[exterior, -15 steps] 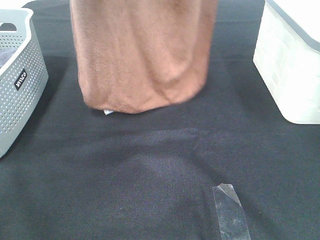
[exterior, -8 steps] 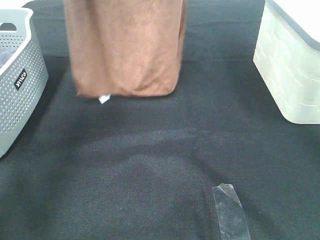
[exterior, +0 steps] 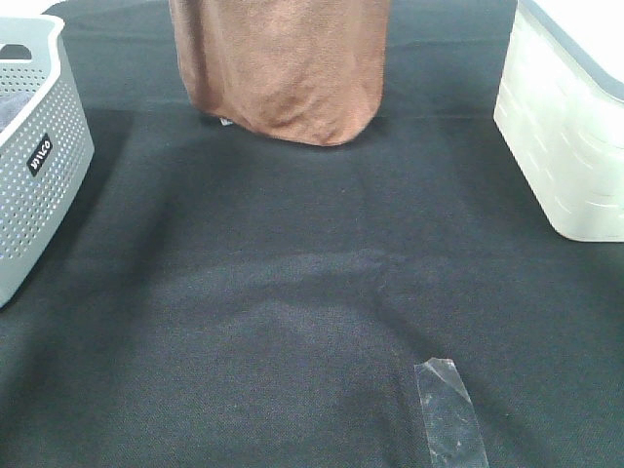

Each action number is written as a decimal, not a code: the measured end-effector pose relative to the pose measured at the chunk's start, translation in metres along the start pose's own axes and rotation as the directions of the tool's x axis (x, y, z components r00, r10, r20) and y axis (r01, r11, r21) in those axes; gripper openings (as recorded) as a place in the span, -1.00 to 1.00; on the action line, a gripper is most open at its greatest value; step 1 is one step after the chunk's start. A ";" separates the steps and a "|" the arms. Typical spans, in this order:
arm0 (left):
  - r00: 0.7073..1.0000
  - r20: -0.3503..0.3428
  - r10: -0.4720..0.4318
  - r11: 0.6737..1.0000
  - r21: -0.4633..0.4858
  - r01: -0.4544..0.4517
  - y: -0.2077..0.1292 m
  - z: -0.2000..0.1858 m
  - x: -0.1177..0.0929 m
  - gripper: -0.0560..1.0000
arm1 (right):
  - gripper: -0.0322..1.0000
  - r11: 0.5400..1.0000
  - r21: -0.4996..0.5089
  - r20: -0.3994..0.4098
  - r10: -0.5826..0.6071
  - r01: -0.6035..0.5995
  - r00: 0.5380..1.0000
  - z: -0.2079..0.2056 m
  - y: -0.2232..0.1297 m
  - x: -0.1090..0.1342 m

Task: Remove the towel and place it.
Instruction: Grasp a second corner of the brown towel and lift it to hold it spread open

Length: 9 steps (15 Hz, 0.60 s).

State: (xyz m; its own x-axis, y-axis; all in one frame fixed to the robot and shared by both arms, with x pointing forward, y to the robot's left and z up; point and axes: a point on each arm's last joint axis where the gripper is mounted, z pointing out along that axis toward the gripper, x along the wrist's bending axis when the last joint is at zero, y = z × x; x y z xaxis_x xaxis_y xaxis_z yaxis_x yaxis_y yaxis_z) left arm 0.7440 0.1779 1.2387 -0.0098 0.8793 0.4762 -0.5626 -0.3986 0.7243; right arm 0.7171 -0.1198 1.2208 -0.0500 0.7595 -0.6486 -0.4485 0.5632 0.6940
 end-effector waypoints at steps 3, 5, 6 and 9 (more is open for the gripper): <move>1.000 0.008 -0.001 0.998 0.060 0.000 -0.004 0.000 0.000 -0.89 | -0.92 1.000 0.012 -0.014 -0.001 0.001 1.000 0.000 -0.001 0.001; 1.000 0.015 -0.001 0.995 0.097 0.000 -0.008 0.000 -0.001 -0.89 | -0.92 0.999 0.045 -0.052 0.000 0.002 0.999 0.000 -0.004 0.005; 1.000 0.023 -0.003 0.990 0.139 0.000 -0.012 0.000 -0.001 -0.89 | -0.92 0.998 0.067 -0.076 0.002 0.004 0.997 0.000 -0.006 0.007; 0.991 0.053 -0.119 0.914 0.396 0.088 -0.034 -0.007 -0.008 -0.89 | -0.92 0.977 0.205 -0.215 0.099 -0.054 0.972 -0.004 -0.017 0.021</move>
State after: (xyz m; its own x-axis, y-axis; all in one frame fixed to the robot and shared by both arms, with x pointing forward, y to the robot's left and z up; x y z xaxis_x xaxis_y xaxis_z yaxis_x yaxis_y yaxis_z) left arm 0.7574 0.1864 1.2068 0.1010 0.9053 0.4126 -0.1878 -0.3899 0.9015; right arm 0.7202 -0.1148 1.1941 -0.2850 0.7237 -0.6286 -0.2524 0.5760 0.7775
